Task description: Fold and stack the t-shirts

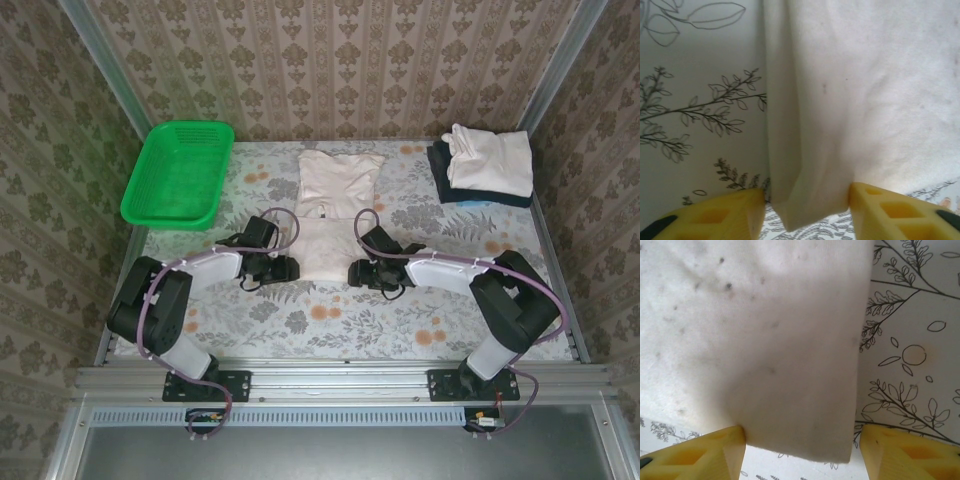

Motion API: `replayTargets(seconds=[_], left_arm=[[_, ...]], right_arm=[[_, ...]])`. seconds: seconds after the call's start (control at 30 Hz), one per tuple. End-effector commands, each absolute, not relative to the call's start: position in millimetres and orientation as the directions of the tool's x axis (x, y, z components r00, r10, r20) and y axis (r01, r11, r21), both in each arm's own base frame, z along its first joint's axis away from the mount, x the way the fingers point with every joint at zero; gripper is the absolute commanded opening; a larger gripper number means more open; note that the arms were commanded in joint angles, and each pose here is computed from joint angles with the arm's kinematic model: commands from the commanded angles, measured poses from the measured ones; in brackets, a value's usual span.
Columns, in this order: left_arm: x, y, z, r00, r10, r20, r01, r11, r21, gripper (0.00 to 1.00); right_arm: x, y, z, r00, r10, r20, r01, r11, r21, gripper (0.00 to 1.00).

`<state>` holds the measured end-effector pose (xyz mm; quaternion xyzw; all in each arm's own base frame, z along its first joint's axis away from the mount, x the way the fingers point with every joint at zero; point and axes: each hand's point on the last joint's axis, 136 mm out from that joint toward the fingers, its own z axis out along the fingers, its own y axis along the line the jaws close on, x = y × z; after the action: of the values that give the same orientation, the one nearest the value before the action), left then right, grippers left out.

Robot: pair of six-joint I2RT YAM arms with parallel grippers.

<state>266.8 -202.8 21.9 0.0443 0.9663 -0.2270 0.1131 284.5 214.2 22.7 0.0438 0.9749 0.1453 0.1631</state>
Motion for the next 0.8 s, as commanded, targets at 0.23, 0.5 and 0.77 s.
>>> replayTargets(seconds=[0.23, 0.5, 0.77], left_arm=[[265, -237, 27, -0.964, 0.073, -0.254, 0.202, 0.824, -0.53, 0.09], [242, -233, 69, -0.947, 0.077, -0.311, 0.247, 0.794, -0.555, 0.0], [217, -220, 121, -0.914, 0.038, -0.404, 0.272, 0.796, -0.541, 0.0]], right_arm=[[287, 221, 16, -0.946, 0.144, -0.292, 0.051, 0.951, 0.304, 0.35], [260, 208, 62, -0.936, 0.147, -0.319, 0.029, 0.938, 0.346, 0.04], [230, 184, 129, -0.91, 0.153, -0.386, -0.001, 0.929, 0.37, 0.0]])
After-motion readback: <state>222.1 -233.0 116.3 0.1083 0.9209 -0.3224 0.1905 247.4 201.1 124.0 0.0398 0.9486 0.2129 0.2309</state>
